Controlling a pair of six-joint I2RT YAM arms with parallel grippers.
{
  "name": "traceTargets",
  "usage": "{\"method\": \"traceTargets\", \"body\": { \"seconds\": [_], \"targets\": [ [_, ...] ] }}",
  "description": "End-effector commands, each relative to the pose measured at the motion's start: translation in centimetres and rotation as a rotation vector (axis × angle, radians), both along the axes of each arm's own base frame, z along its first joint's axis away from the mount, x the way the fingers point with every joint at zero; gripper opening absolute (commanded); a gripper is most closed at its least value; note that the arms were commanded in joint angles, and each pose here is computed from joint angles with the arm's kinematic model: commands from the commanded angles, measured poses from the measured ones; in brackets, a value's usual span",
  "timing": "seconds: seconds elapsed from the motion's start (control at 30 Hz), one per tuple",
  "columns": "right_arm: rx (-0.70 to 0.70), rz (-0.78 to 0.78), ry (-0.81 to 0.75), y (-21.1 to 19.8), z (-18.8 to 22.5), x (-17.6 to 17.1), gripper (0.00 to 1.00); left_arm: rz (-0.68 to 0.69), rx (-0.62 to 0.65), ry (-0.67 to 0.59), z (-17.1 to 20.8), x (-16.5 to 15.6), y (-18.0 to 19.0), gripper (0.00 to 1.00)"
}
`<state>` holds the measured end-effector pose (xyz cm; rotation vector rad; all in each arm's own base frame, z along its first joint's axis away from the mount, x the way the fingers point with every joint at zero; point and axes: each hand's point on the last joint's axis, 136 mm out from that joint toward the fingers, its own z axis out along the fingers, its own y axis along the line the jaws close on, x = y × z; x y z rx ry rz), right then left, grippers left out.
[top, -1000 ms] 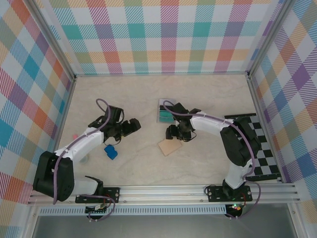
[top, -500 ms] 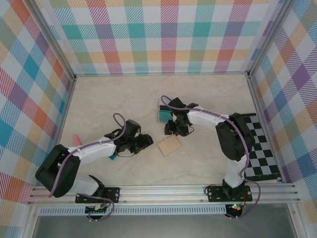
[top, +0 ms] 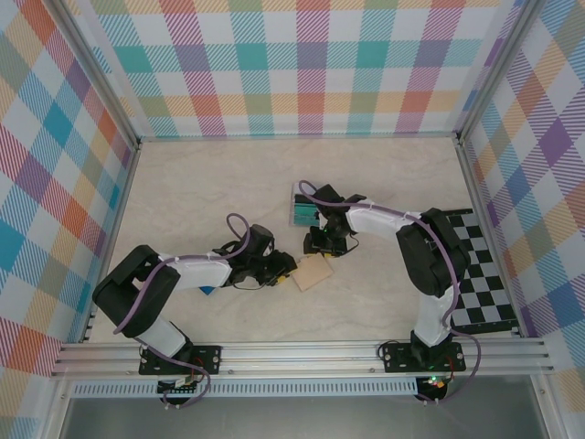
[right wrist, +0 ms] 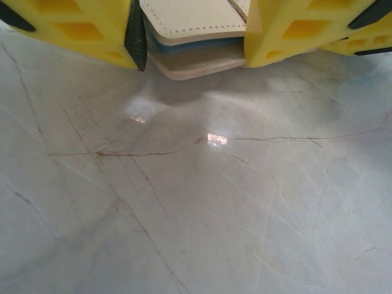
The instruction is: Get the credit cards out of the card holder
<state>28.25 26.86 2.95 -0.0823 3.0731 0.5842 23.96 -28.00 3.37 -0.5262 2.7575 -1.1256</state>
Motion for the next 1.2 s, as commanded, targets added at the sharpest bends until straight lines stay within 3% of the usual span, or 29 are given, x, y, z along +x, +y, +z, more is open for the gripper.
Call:
{"method": "traceTargets", "body": {
  "seconds": [0.0, 0.3, 0.53, 0.73, 0.9, 1.17],
  "targets": [
    [0.031, -0.011, 0.032, 0.5, -0.2, -0.4, 0.47, -0.006, -0.049, -0.026, 1.1, 0.3, -1.1, 0.31],
    [0.034, -0.020, 0.041, 0.5, -0.5, -0.7, 0.46, -0.010, -0.030, -0.020, 0.9, 0.4, -1.0, 0.20],
    [0.033, -0.022, 0.015, 0.4, 0.1, -0.3, 0.46, -0.024, -0.002, -0.033, 0.8, 0.4, -0.8, 0.01],
    [-0.022, -0.054, -0.110, -1.4, 2.8, 0.9, 0.50, -0.054, 0.088, -0.063, 1.7, 0.1, 0.6, 0.00],
    [-0.022, -0.092, -0.227, -2.8, 5.9, 1.6, 0.60, -0.136, 0.343, -0.125, 4.3, -0.2, 4.3, 0.00],
    [-0.021, -0.180, -0.315, -5.0, 8.9, 1.9, 0.65, -0.219, 0.845, -0.270, 11.1, 1.4, 12.3, 0.00]
  ]
}}
